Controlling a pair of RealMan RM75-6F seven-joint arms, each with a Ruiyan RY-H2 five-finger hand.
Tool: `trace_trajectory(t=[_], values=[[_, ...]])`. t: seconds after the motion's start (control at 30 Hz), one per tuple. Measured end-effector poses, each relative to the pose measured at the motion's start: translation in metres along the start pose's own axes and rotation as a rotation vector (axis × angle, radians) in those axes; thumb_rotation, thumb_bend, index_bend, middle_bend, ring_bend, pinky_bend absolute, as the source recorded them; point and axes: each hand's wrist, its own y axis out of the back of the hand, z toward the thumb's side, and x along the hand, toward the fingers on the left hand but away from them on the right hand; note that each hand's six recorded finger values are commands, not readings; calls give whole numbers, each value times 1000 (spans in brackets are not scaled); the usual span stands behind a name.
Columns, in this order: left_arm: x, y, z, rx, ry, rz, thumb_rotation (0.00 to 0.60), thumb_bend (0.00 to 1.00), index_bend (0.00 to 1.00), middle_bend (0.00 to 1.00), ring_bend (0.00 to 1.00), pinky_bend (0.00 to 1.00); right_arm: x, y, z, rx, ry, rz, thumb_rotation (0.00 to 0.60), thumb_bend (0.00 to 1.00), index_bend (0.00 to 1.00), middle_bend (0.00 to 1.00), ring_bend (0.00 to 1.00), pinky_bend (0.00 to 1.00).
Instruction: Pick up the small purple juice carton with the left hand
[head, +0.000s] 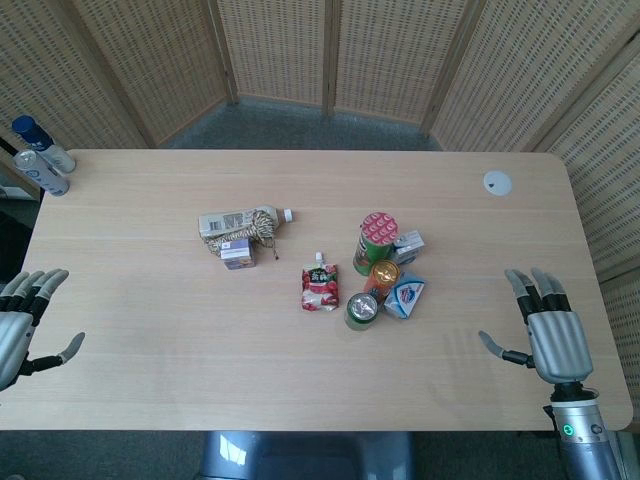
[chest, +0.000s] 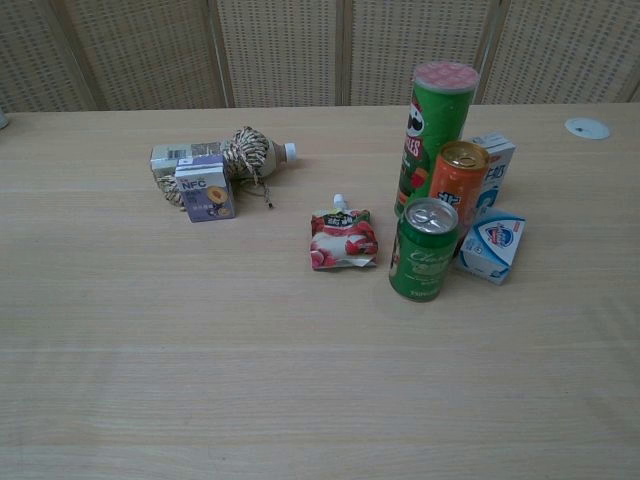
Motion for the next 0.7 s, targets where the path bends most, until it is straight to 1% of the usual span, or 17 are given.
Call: trace_trajectory(t=[0.43, 0.57, 0.7], values=[[-4, 2, 2, 3, -14, 9, 351, 376, 0, 0, 0, 0, 9, 7, -4, -9, -8, -21, 208, 265, 0, 145, 0, 0], [-1, -1, 1, 18, -13, -9, 354, 376, 0, 0, 0, 0, 10, 7, -2, -10, -4, -16, 209, 268, 0, 145, 0, 0], [11, -5, 3, 56, -24, -45, 350, 377, 0, 0, 0, 0, 9, 9, 1, -11, 3, -16, 208, 266, 0, 145, 0, 0]])
